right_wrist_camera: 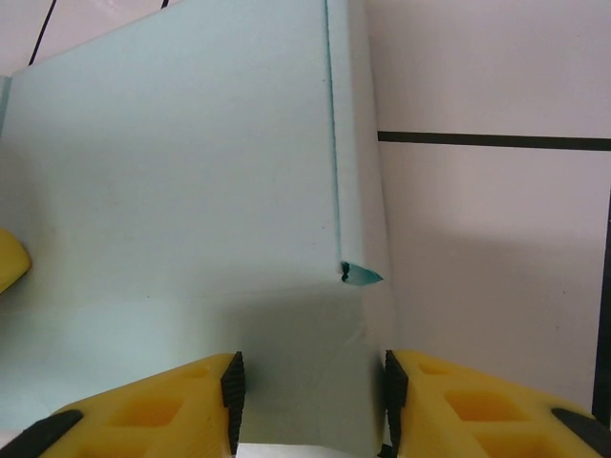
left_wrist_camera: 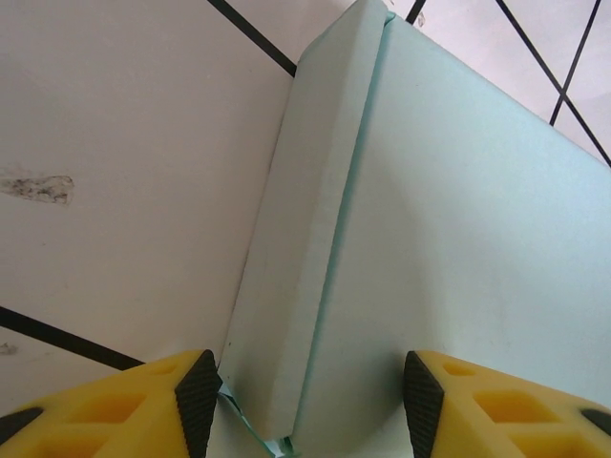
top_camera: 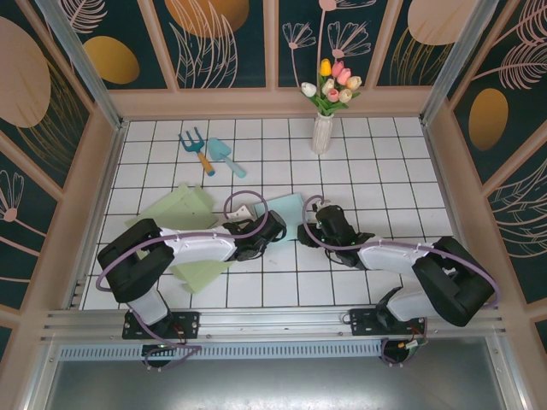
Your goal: Fold the paper box
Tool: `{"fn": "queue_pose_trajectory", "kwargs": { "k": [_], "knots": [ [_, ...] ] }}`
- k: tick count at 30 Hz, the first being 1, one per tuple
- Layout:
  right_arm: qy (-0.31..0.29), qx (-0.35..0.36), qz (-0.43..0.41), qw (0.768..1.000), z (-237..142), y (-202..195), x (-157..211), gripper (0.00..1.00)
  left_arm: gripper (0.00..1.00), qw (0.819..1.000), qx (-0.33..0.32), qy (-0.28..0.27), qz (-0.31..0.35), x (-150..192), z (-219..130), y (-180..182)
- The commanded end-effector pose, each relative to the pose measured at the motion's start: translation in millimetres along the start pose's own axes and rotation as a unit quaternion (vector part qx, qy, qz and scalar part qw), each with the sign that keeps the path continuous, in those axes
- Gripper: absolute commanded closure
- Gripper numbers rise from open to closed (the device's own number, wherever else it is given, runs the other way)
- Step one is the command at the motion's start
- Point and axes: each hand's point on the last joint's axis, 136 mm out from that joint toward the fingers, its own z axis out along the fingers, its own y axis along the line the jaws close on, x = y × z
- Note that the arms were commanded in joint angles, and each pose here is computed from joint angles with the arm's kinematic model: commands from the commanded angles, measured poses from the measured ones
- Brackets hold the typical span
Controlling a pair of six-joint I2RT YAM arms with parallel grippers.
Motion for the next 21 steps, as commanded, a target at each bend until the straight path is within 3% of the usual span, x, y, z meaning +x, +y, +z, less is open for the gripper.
{"fn": "queue_pose_trajectory", "kwargs": {
  "k": [1,21],
  "knots": [
    [-0.021,-0.033,0.001,0.999,-5,17,-16,0.57,0.43,0.997,-0.063,0.025,0.041,10,2,32],
    [-0.017,-0.024,-0.009,1.000,5,10,-9,0.60,0.41,0.997,-0.056,0.040,0.047,15,0,21]
  ]
}}
